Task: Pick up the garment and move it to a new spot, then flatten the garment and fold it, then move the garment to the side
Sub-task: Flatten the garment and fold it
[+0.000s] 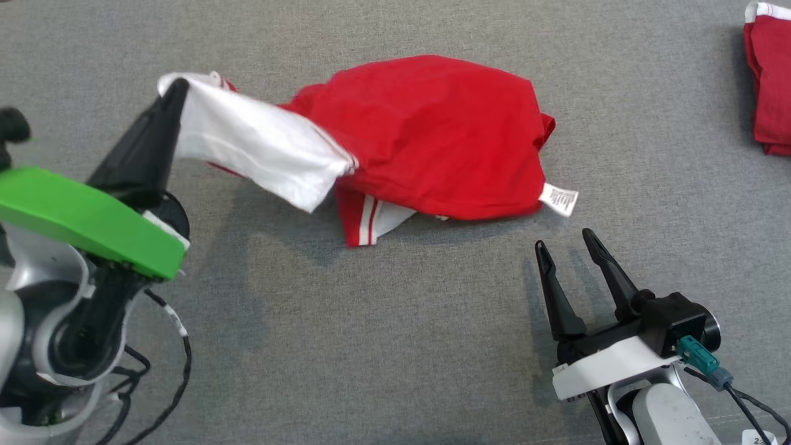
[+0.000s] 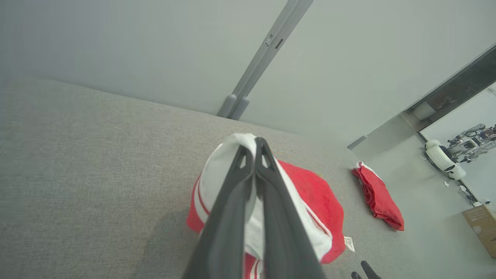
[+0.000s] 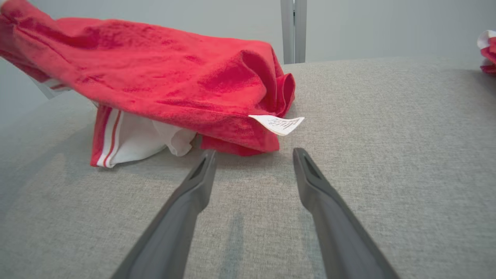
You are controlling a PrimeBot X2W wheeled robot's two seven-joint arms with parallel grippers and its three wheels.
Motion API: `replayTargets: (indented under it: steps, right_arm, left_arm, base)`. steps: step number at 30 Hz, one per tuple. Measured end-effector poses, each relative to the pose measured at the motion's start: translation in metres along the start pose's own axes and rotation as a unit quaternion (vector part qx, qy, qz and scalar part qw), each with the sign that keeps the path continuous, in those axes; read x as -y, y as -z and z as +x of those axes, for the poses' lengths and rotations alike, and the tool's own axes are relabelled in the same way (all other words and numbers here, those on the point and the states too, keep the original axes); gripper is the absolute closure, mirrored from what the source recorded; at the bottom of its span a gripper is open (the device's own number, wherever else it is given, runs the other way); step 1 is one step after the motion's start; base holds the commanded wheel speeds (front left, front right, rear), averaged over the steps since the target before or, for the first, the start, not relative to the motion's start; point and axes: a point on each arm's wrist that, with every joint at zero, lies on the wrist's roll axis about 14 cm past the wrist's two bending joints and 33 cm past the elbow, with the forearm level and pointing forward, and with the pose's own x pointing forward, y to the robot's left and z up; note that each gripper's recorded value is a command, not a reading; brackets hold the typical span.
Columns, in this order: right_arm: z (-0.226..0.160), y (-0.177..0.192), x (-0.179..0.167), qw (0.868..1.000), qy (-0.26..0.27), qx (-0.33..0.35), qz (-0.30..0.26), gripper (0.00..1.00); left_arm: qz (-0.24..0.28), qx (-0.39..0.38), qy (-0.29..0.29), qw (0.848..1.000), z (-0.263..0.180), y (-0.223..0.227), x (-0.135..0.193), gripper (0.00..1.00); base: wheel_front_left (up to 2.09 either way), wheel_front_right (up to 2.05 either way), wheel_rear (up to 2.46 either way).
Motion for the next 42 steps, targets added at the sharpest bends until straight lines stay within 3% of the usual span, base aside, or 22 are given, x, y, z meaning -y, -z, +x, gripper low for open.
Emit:
replayTargets:
  steps: [4, 9, 16, 23, 27, 42]
  right_arm:
    - [0.001, -0.001, -0.006, 1.000, -0.008, 0.001, 0.003, 0.00]
    - [0.002, -0.002, -0.007, 1.000, -0.010, 0.002, 0.004, 0.00]
    - [0.004, 0.004, -0.011, 1.000, -0.017, -0.006, 0.005, 0.00]
    - [0.019, 0.010, -0.028, 0.998, -0.052, -0.015, -0.010, 0.00]
    - [0.032, 0.010, -0.053, 0.995, -0.094, -0.013, -0.005, 0.00]
    - [0.055, 0.006, -0.084, 0.990, -0.138, -0.008, 0.030, 0.00]
  left_arm:
    - [0.030, 0.025, 0.014, 0.999, 0.001, -0.039, 0.015, 1.00]
    - [0.059, 0.050, -0.020, 0.997, 0.005, -0.073, 0.002, 1.00]
    - [0.057, 0.051, -0.134, 0.988, 0.007, -0.084, -0.072, 1.00]
    - [0.028, -0.001, -0.239, 0.971, -0.014, -0.039, -0.154, 1.00]
    - [0.005, -0.020, -0.272, 0.962, -0.025, -0.014, -0.181, 1.00]
    - [-0.013, 0.000, -0.250, 0.968, -0.028, -0.013, -0.173, 1.00]
  base:
    - [0.00, 0.00, 0.00]
    - [0.00, 0.00, 0.00]
    - [0.00, 0.00, 0.00]
    - [0.00, 0.00, 0.00]
    - [0.00, 0.00, 0.00]
    - [0.00, 0.00, 0.00]
